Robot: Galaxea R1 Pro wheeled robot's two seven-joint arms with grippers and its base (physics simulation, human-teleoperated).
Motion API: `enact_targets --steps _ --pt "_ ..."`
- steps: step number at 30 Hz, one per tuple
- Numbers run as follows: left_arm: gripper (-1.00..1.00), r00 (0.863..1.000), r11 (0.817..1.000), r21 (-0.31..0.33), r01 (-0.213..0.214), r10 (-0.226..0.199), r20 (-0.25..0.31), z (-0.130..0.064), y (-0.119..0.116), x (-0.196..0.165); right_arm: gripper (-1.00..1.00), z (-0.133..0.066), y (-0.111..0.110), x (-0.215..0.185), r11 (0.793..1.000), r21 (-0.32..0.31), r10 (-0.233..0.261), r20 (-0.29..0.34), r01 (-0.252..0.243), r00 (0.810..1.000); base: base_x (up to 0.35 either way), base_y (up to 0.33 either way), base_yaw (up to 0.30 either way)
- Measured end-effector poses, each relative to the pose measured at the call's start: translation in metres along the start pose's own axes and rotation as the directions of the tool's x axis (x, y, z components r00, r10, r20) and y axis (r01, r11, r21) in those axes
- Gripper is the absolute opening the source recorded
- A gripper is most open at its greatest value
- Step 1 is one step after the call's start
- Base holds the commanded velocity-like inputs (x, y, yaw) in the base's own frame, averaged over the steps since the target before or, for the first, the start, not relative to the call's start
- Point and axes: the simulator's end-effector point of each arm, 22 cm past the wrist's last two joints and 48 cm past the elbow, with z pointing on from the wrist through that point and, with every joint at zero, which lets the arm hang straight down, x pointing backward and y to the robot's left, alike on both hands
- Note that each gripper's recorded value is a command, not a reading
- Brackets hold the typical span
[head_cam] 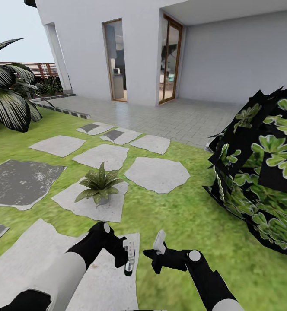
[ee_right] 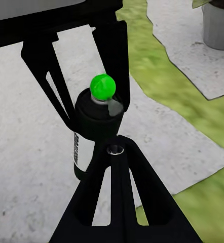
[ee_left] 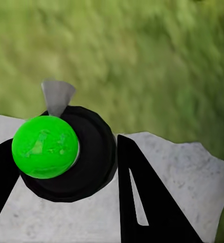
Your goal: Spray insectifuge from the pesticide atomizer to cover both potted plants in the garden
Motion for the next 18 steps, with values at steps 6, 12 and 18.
enact_targets --steps 6,12,18 --pt "-1.00 1.000 1.000 0.008 -0.010 0.010 0.013 0.004 -0.004 -0.012 -1.00 0.000 0.000 0.000 1.000 0.001 0.000 0.000 0.000 1.000 0.000 0.000 0.000" --pt "-1.00 1.000 1.000 0.012 -0.013 0.013 0.019 0.006 -0.006 -0.016 -1.00 0.000 -0.001 0.000 1.000 0.001 0.000 0.000 0.000 1.000 0.000 0.000 0.000" --pt "-1.00 1.000 1.000 0.019 -0.011 0.011 0.020 0.009 -0.010 -0.016 -1.00 0.000 -0.001 0.000 1.000 0.001 0.000 0.001 0.000 1.000 0.000 0.000 0.000"
